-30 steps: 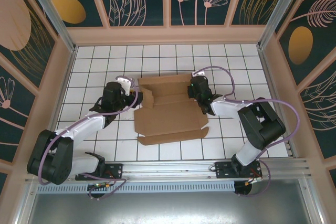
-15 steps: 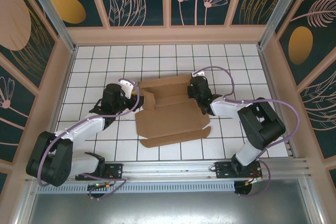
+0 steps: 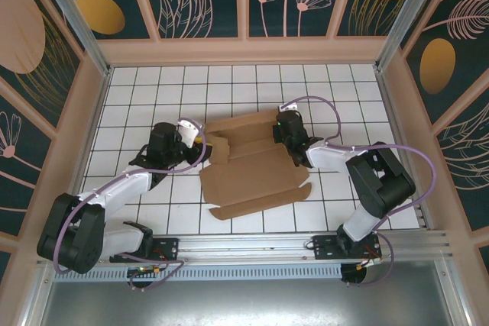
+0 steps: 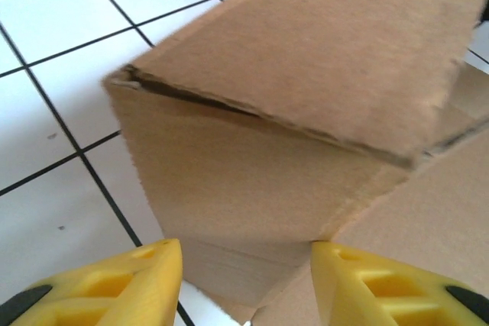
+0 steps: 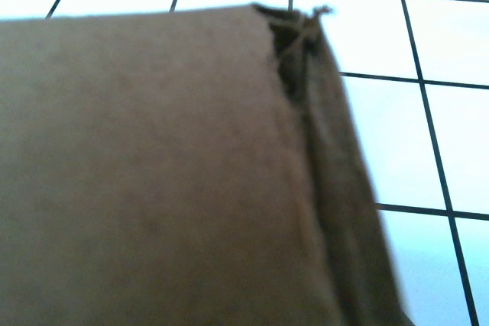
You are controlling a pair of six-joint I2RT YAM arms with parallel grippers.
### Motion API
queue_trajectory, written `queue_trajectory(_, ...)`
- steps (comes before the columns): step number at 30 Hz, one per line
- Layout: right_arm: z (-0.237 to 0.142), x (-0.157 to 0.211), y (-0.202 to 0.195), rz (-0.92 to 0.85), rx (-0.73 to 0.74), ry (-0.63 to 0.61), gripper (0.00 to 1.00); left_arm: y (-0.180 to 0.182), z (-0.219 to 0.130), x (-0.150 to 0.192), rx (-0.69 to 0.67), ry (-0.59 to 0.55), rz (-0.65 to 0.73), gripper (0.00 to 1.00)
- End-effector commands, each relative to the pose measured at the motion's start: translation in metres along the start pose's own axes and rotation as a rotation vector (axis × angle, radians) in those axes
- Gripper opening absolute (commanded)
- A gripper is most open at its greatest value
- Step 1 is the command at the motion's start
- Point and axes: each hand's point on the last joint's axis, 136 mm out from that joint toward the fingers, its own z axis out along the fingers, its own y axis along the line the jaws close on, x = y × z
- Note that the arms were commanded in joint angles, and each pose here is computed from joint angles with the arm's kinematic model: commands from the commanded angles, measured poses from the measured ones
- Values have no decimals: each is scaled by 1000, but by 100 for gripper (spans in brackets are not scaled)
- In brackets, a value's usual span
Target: Fold the paper box
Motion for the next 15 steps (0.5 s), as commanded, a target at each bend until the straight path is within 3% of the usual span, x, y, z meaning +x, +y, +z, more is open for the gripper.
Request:
queue_trajectory(1, 2, 52, -8, -68, 33, 182, 0, -27, -2, 1, 137, 10, 55, 47)
queue_trajectory(8, 6, 46, -9, -58, 36, 171, 0, -19, -3, 9, 86, 34, 43, 47)
queue_trajectory(15, 5, 43, -4, -75, 9, 170, 0, 23, 2, -2, -151, 12, 30, 55)
